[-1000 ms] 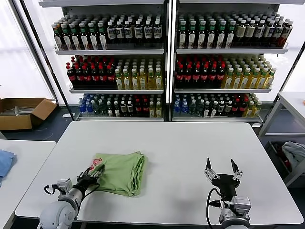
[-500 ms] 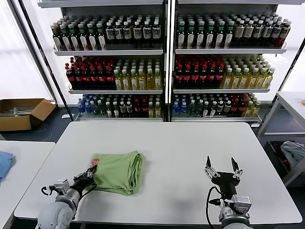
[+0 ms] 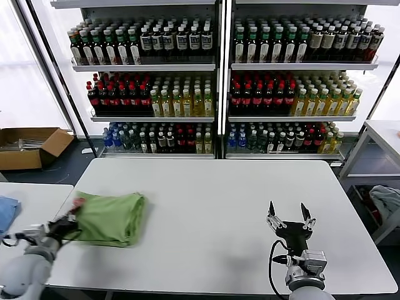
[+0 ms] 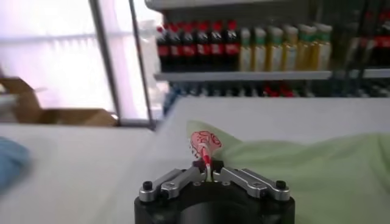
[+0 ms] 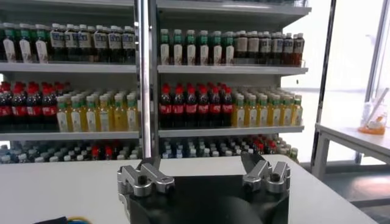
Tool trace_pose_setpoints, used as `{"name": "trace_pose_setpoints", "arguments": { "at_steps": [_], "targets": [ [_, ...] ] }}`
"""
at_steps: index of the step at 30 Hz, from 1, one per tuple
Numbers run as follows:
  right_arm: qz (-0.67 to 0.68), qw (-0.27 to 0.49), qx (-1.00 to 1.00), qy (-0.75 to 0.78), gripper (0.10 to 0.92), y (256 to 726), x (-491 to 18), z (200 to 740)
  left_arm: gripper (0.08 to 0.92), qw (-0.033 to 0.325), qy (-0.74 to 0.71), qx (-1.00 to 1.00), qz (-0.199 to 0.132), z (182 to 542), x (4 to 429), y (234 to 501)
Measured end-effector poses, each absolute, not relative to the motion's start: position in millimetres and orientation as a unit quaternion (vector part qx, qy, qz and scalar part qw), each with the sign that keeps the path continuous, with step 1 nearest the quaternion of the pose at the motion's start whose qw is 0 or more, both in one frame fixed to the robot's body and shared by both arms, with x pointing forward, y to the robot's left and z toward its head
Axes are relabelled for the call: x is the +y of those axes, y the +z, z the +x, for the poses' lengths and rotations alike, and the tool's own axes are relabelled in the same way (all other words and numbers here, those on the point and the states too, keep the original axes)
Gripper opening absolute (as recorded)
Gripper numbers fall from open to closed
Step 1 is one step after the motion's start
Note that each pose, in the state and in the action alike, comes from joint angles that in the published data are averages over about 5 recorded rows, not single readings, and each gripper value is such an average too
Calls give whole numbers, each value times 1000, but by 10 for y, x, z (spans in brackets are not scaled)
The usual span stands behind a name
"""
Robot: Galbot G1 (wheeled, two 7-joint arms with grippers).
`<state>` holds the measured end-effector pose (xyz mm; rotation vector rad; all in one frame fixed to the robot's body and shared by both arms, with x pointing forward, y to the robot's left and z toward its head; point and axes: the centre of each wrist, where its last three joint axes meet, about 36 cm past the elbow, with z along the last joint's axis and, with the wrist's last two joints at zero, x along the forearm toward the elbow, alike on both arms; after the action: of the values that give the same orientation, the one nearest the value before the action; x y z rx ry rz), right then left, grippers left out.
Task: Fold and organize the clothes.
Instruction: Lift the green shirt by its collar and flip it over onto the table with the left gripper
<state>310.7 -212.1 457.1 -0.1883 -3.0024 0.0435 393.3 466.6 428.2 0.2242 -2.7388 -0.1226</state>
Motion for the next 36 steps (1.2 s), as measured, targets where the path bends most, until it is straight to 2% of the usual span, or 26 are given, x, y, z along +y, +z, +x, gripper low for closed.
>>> {"name": "trace_pose_setpoints", "arguments": {
  "at_steps": [3,6,9,12,17,27,30,36],
  "targets": [
    [-62,67,-996,13,823,4561,-2114,3121,102,176,-82,-976,101,3934,4978,4578],
    [-64,68,-996,11,823,4553,-2110,3122,102,162,-112,-974,108,3927,5127,4809],
    [-66,69,-995,11,823,4548,-2112,3117,102,152,-134,-974,101,3913,5107,4938],
    [-69,70,-995,13,823,4546,-2125,3105,102,147,-145,-975,83,3904,4933,4959],
    [-76,73,-994,16,823,4531,-2153,3077,102,142,-132,-981,31,3889,4334,4850],
    [-92,82,-992,22,823,4506,-2168,2963,102,143,-65,-982,-103,3686,2653,4528],
    [-93,84,-992,22,823,4504,-2143,2942,102,147,-54,-979,-127,3664,2326,4454],
    [-94,89,-991,24,823,4474,-2091,2945,102,150,-41,-976,-153,3685,1938,4399]
  ]
}}
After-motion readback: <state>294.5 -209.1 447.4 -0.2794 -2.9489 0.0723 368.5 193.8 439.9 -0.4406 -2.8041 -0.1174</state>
